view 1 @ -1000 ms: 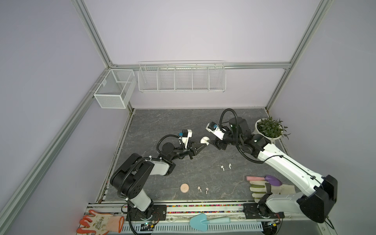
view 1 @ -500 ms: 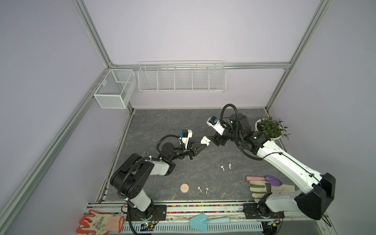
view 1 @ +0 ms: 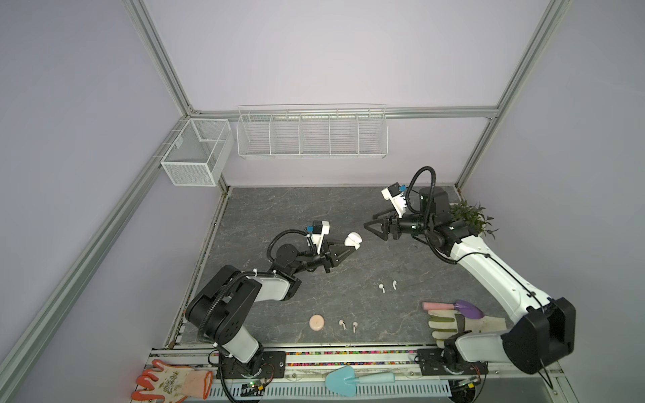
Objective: Insert the wireless bluetooth earbuds into the charging case
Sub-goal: 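Pinch the lid of the held white case with the right gripper, then swing the lid open with the right gripper while the left gripper holds the case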
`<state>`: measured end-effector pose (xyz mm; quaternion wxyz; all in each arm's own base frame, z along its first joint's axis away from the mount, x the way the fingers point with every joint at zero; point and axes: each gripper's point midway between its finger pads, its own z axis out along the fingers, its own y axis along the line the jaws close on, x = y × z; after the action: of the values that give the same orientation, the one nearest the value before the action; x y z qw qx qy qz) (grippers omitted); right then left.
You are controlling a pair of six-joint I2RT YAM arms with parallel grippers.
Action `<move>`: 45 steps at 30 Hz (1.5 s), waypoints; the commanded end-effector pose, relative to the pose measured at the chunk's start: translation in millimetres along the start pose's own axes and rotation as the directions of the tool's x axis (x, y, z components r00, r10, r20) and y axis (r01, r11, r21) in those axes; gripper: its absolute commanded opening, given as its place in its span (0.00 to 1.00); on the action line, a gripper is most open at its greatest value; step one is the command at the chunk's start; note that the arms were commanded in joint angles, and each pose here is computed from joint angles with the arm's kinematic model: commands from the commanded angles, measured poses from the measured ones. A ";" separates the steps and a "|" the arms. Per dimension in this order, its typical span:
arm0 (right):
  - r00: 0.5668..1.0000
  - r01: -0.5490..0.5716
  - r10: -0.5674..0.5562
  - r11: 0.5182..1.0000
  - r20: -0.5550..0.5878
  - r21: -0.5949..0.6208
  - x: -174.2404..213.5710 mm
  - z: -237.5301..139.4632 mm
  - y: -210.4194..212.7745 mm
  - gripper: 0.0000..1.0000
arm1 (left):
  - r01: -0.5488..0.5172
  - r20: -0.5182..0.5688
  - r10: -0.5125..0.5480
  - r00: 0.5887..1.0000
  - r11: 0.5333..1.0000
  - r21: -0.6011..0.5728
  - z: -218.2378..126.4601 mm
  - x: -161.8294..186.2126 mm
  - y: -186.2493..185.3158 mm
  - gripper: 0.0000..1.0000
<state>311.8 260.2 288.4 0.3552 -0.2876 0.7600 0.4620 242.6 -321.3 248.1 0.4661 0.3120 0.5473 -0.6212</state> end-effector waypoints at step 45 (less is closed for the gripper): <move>0.998 -0.002 -0.017 0.945 -0.053 -0.328 26.6 31.7 42.9 0.34 | -0.039 0.050 0.037 0.998 0.997 0.059 3.3 -24.6 -20.6 0.00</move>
<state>278.1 301.4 277.2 0.2848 -0.3436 0.6938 0.5652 238.9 -319.8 260.5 0.4677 0.3113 0.5377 -0.6287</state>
